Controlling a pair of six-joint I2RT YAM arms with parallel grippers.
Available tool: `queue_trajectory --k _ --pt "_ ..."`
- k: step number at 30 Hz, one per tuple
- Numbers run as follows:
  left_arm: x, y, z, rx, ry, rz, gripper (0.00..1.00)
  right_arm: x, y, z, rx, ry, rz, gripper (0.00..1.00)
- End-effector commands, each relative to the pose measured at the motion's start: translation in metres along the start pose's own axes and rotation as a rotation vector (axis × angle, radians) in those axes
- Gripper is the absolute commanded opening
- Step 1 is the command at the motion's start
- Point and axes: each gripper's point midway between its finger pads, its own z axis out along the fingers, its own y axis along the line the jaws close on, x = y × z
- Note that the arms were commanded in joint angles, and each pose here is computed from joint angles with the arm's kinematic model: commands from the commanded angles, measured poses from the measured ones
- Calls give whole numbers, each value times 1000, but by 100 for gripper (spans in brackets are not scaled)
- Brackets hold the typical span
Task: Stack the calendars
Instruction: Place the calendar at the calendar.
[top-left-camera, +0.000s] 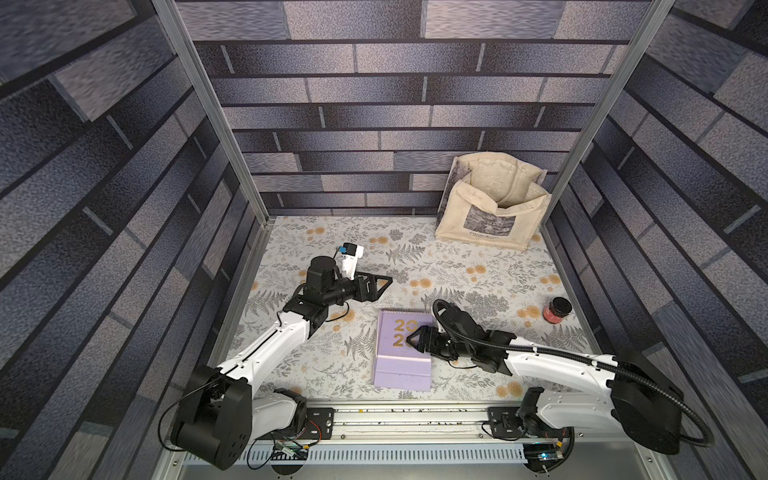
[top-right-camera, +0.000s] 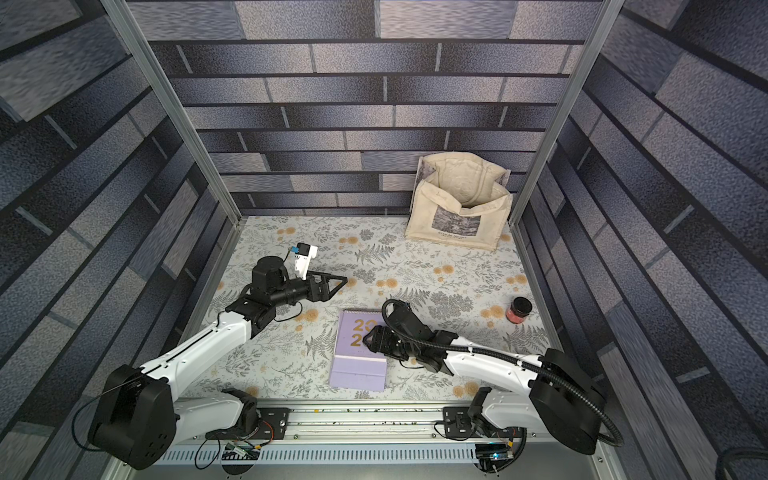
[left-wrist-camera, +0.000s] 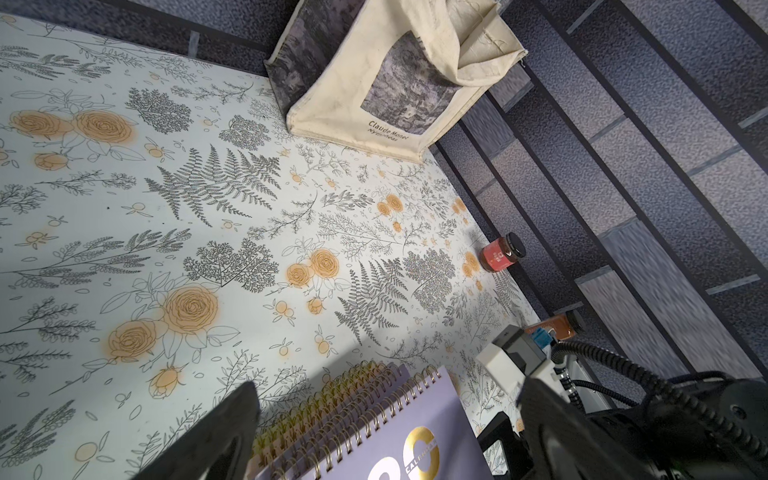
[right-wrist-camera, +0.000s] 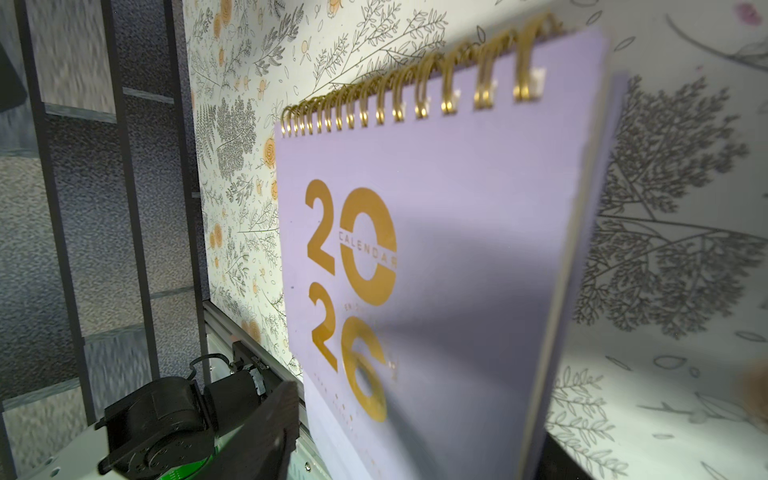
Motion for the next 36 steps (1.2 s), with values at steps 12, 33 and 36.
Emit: queue_trajectory --k 12,33,36 --pt "2 -1 -2 -11 5 8 100 -5 -23 4 215 21 -16 85" --pt "2 2 0 -19 6 6 100 1 -49 -1 353 42 5 99" --pt "3 4 -1 -31 5 5 100 4 -54 -2 362 46 12 100"
